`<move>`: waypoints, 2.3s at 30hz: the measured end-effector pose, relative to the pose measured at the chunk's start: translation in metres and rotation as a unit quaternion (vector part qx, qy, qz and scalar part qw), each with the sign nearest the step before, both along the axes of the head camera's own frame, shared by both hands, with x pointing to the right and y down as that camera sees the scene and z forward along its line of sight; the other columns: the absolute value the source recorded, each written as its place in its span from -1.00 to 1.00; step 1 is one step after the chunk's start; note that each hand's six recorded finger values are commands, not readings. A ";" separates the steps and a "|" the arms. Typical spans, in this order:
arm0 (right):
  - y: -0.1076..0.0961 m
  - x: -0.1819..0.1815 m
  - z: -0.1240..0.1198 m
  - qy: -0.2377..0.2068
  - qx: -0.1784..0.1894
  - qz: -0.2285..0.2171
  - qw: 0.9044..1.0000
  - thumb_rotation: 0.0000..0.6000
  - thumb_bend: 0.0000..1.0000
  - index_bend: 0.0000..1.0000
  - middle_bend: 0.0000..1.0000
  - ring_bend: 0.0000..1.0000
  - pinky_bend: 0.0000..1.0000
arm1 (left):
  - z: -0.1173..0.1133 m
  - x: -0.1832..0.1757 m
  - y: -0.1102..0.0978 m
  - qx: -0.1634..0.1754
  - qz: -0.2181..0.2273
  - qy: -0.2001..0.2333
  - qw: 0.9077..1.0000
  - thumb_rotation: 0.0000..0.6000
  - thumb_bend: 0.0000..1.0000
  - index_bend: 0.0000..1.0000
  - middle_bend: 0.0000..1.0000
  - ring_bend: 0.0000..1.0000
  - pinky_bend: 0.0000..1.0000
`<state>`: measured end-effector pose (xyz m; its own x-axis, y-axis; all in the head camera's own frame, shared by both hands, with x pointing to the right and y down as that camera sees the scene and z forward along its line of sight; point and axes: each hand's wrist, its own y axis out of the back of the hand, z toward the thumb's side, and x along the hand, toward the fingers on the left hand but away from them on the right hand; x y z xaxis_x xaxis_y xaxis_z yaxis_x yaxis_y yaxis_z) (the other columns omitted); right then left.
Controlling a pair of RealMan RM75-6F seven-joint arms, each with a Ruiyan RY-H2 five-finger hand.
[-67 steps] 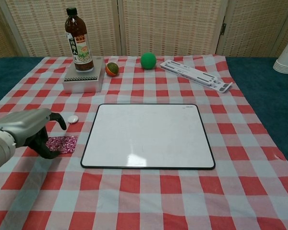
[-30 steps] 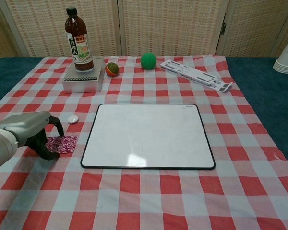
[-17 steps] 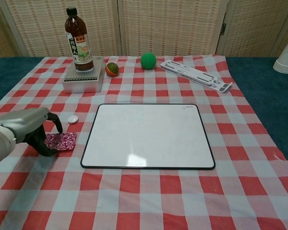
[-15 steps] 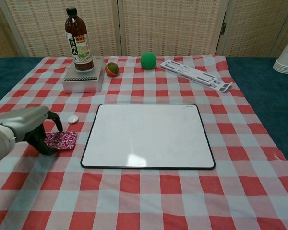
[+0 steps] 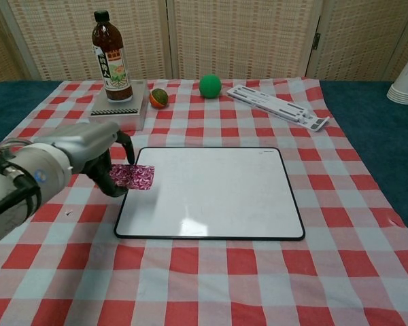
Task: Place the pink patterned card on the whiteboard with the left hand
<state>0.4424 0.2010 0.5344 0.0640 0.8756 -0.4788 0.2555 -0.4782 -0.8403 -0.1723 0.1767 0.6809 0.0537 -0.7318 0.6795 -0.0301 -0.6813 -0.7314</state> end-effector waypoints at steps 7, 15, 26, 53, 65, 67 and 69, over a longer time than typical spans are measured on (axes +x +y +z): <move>0.000 0.003 -0.004 -0.004 0.005 0.004 1.000 1.00 -1.00 -0.90 -0.81 -1.00 -0.76 | -0.008 0.059 -0.008 0.009 0.045 0.014 0.999 1.00 -0.42 -0.24 1.00 1.00 0.91; 0.000 0.008 -0.008 -0.009 0.011 0.012 1.000 1.00 -1.00 -0.90 -0.81 -1.00 -0.76 | 0.014 0.102 -0.007 -0.004 0.077 -0.002 0.997 1.00 -0.42 -0.24 1.00 1.00 0.91; -0.002 0.014 -0.006 -0.008 0.006 0.020 1.000 1.00 -1.00 -0.90 -0.81 -1.00 -0.75 | 0.040 0.109 -0.021 -0.007 0.081 -0.027 0.996 1.00 -0.42 -0.24 1.00 1.00 0.92; -0.002 0.009 0.000 -0.001 -0.002 0.015 1.000 1.00 -1.00 -0.89 -0.81 -1.00 -0.76 | 0.017 0.051 -0.038 0.041 0.002 0.003 0.999 1.00 -0.49 -0.49 1.00 1.00 0.90; 0.001 0.001 0.004 0.007 -0.007 0.002 1.000 1.00 -1.00 -0.89 -0.81 -1.00 -0.76 | 0.038 -0.058 -0.036 0.041 -0.045 -0.054 0.997 1.00 -0.37 -0.23 1.00 1.00 0.92; 0.001 0.001 0.005 0.009 -0.010 0.002 1.000 1.00 -1.00 -0.89 -0.81 -1.00 -0.76 | 0.042 -0.063 -0.039 0.047 -0.045 -0.056 0.996 1.00 -0.37 -0.17 1.00 1.00 0.93; 0.001 0.002 0.007 0.011 -0.013 0.004 1.000 1.00 -1.00 -0.90 -0.81 -1.00 -0.76 | 0.046 -0.065 -0.041 0.052 -0.046 -0.054 0.996 1.00 -0.37 -0.10 1.00 1.00 0.95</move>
<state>0.4442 0.2018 0.5413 0.0470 0.8632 -0.5027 0.2406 -0.4982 -0.8330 -0.2377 0.1353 0.7274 -0.0862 -0.7969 0.5979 -0.0061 -0.5997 -0.8002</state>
